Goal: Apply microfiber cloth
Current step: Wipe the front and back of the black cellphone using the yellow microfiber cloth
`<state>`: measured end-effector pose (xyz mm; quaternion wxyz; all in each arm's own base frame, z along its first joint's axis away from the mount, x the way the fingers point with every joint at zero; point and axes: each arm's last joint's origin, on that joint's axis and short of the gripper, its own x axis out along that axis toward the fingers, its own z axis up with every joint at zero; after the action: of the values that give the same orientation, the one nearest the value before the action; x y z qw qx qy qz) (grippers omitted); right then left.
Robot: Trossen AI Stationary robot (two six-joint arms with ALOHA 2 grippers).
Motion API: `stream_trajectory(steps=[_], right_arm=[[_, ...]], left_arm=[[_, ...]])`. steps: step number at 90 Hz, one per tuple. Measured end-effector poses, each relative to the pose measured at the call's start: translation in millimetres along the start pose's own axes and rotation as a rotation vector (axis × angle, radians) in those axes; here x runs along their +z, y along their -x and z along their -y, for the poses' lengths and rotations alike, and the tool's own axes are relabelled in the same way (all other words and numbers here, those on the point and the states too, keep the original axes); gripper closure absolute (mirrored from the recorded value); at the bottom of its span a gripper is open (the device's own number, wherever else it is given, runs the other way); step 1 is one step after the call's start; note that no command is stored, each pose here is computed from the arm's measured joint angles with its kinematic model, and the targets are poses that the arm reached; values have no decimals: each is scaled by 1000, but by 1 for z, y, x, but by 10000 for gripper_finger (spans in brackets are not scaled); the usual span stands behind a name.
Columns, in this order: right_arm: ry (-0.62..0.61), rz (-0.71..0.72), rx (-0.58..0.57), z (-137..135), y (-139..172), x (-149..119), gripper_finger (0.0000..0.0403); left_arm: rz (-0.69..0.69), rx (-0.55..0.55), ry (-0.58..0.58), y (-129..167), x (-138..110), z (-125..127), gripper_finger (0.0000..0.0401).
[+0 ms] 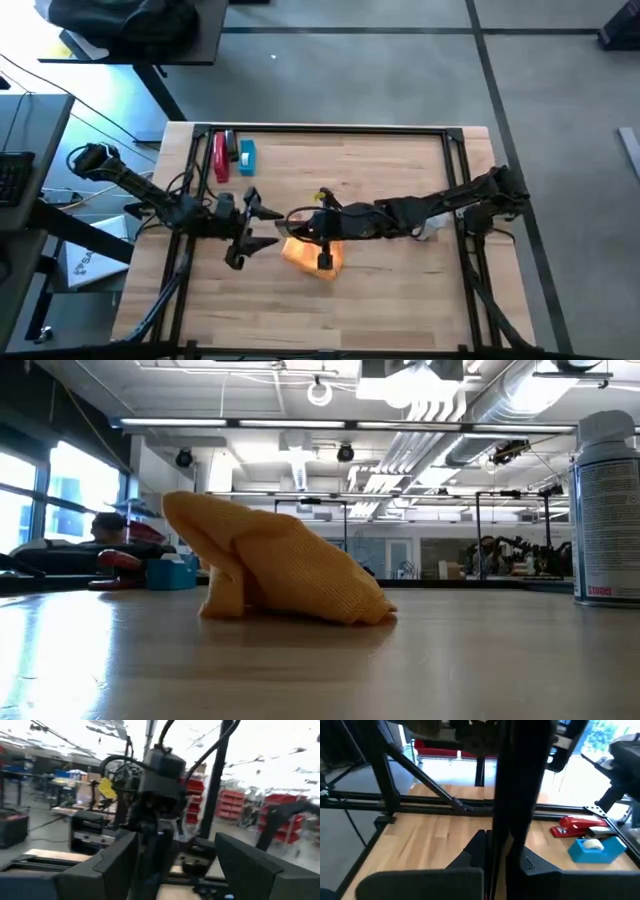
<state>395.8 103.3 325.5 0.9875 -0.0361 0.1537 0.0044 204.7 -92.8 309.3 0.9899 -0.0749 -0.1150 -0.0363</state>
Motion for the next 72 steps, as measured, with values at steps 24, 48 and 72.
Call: stream_trajectory(steps=[24, 48, 72], right_arm=[[-60, -94, -11, 4, -2, -10, 401], [-72, -94, -24, 10, -4, -10, 401], [-78, -133, -28, 10, -3, -14, 401]], left_arm=[[-19, 43, -74, -8, -8, -8, 158], [-29, 83, -78, -24, -24, -18, 158], [8, 92, -50, -25, -21, -19, 162]])
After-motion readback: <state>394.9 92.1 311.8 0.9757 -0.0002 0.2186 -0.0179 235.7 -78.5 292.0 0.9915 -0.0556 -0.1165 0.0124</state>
